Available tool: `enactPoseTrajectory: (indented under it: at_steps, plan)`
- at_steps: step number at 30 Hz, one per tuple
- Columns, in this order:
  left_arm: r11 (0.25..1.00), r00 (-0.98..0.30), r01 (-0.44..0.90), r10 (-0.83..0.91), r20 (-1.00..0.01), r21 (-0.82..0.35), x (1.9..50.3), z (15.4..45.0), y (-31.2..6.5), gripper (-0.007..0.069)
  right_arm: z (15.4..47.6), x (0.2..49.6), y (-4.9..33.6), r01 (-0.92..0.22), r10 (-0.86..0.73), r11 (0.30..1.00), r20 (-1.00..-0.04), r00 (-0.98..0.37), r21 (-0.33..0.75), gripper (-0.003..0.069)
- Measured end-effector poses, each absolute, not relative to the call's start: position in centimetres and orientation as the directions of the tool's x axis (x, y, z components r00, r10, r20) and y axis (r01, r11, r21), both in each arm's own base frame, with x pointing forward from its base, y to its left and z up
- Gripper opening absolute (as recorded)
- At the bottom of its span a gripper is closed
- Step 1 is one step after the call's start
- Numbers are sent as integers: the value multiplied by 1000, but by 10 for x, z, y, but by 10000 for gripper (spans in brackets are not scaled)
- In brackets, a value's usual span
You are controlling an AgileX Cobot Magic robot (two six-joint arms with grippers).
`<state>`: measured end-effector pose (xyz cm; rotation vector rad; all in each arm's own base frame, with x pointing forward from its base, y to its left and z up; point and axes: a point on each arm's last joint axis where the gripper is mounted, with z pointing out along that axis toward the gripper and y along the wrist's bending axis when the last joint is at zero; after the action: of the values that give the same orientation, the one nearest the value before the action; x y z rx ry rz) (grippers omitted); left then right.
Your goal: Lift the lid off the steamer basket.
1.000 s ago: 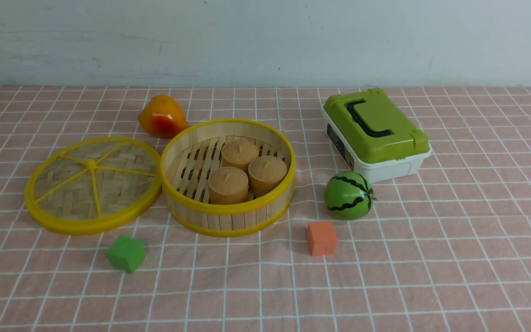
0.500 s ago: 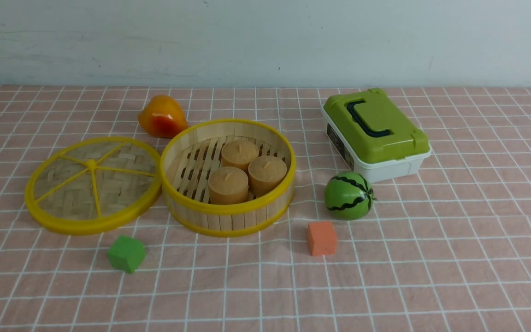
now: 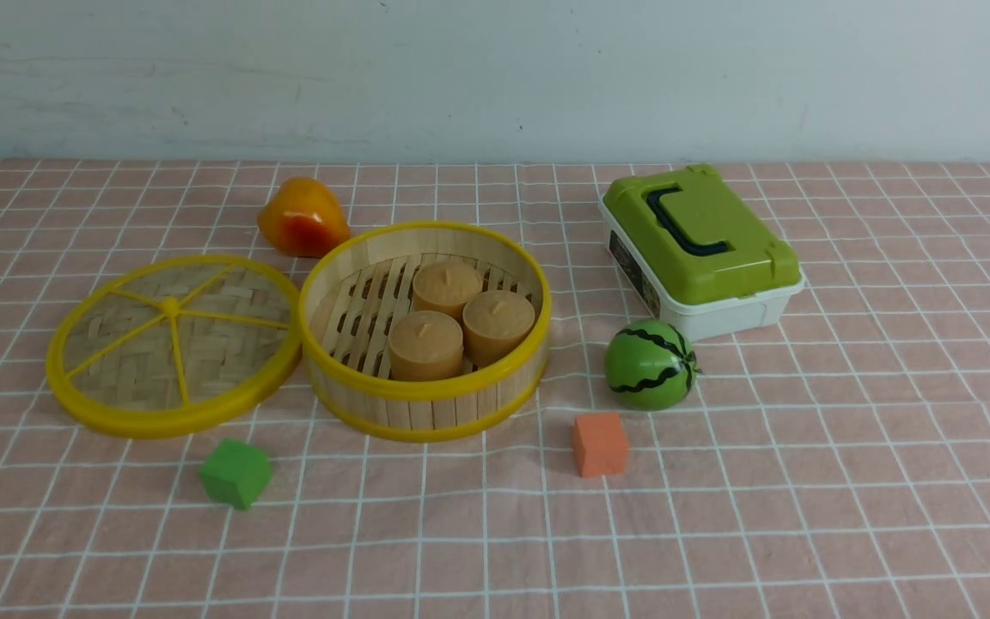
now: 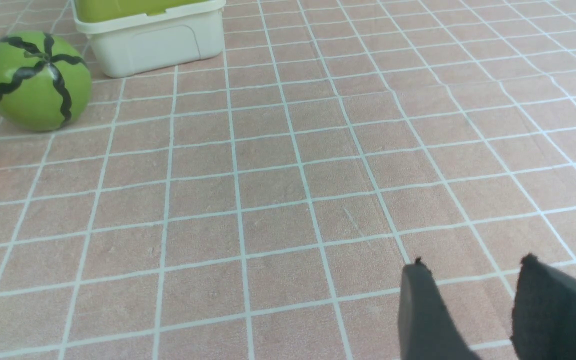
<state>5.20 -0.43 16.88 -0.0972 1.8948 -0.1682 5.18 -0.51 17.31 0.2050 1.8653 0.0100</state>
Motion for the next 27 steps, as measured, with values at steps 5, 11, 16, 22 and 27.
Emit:
enactPoseTrajectory:
  at_steps: [5, 11, 16, 22, 27]
  plan:
    - [986, -324, 16, -151, -934, -165, 52, 169, -4, 99, 173, 52, -5, 136, 146, 984, -947, -286, 111, 241]
    - [986, -324, 16, -151, -934, -165, 52, 169, -4, 110, 173, 52, -5, 136, 146, 984, -947, -286, 111, 241]
    - [986, -324, 16, -151, -934, -165, 52, 169, -4, 111, 173, 52, -5, 136, 146, 984, -947, -286, 111, 241]
    - [986, -324, 16, -151, -934, -165, 52, 169, -4, 113, 173, 52, -5, 136, 146, 984, -947, -286, 111, 241]
    - [986, -324, 16, -151, -934, -165, 52, 169, -4, 118, 173, 52, -5, 136, 146, 984, -947, -286, 111, 241]
